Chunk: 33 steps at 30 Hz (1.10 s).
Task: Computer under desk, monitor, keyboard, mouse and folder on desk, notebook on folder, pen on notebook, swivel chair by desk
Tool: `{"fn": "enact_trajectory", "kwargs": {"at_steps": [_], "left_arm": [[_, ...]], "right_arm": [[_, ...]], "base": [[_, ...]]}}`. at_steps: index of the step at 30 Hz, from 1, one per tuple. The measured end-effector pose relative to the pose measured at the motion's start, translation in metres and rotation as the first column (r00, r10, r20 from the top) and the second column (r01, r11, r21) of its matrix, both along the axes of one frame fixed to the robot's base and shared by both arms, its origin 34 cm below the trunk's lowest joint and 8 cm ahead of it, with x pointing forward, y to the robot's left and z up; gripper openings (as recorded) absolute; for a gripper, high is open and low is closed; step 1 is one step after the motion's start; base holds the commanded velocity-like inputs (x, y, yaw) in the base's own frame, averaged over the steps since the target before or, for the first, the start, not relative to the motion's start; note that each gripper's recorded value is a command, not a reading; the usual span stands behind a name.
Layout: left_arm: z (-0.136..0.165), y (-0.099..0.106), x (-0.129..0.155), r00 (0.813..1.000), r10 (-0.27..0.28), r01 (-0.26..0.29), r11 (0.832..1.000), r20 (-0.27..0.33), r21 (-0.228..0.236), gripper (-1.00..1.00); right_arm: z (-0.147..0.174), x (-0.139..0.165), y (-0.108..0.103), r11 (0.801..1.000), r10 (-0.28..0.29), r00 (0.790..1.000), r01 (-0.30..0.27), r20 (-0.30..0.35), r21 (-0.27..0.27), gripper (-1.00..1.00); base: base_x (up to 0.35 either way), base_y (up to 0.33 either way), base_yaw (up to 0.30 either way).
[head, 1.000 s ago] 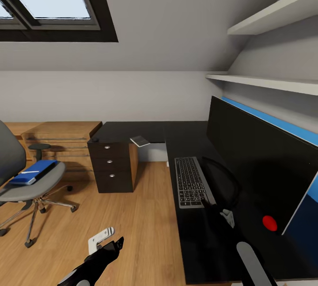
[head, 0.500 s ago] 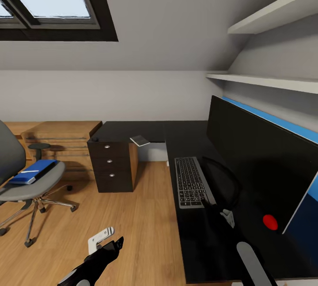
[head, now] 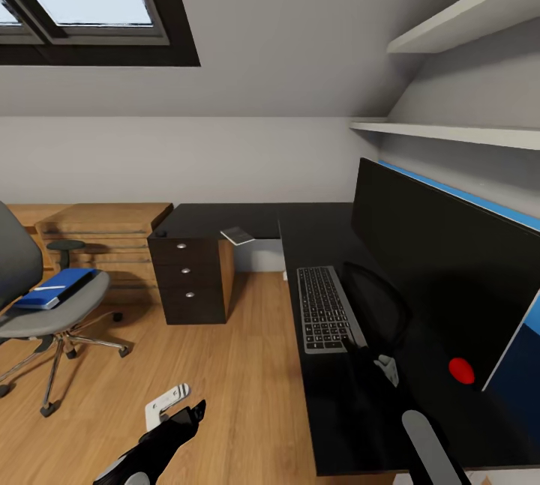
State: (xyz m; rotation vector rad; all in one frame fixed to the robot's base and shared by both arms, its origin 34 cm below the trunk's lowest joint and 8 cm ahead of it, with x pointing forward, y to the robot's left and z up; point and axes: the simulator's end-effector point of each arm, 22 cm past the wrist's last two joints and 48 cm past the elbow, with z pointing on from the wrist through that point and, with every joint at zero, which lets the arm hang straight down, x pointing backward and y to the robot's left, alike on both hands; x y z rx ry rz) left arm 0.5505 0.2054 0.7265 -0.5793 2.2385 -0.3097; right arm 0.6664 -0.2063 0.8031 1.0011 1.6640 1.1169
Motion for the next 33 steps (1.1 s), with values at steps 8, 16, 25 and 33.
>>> {"fn": "enact_trajectory", "kwargs": {"at_steps": [8,16,25,33], "left_arm": [[0.0001,-0.0024,-0.0001,1.000,-0.006,0.006,1.000,0.001,-0.001,1.00],[0.0005,-0.0025,0.0000,1.000,-0.007,0.007,1.000,0.003,-0.001,1.00],[0.0005,-0.0035,-0.0001,1.000,-0.009,0.009,1.000,0.003,-0.004,1.00],[0.0003,-0.0036,-0.0001,1.000,-0.009,0.009,1.000,0.002,-0.004,1.00]], "right_arm": [[0.0002,0.0002,-0.0004,1.000,-0.001,1.000,0.001,0.000,0.000,-1.00],[0.0003,0.0002,-0.0004,1.000,-0.001,1.000,0.001,0.001,-0.001,-1.00],[0.0003,0.0001,0.0001,1.000,-0.001,1.000,0.001,0.001,-0.001,-1.00],[0.0001,0.0001,0.0003,1.000,-0.001,1.000,0.001,0.001,-0.001,-1.00]], "base": [[0.000,0.000,0.000],[0.043,-0.028,0.000],[0.018,-0.003,0.000],[0.075,0.000,0.000]]}}
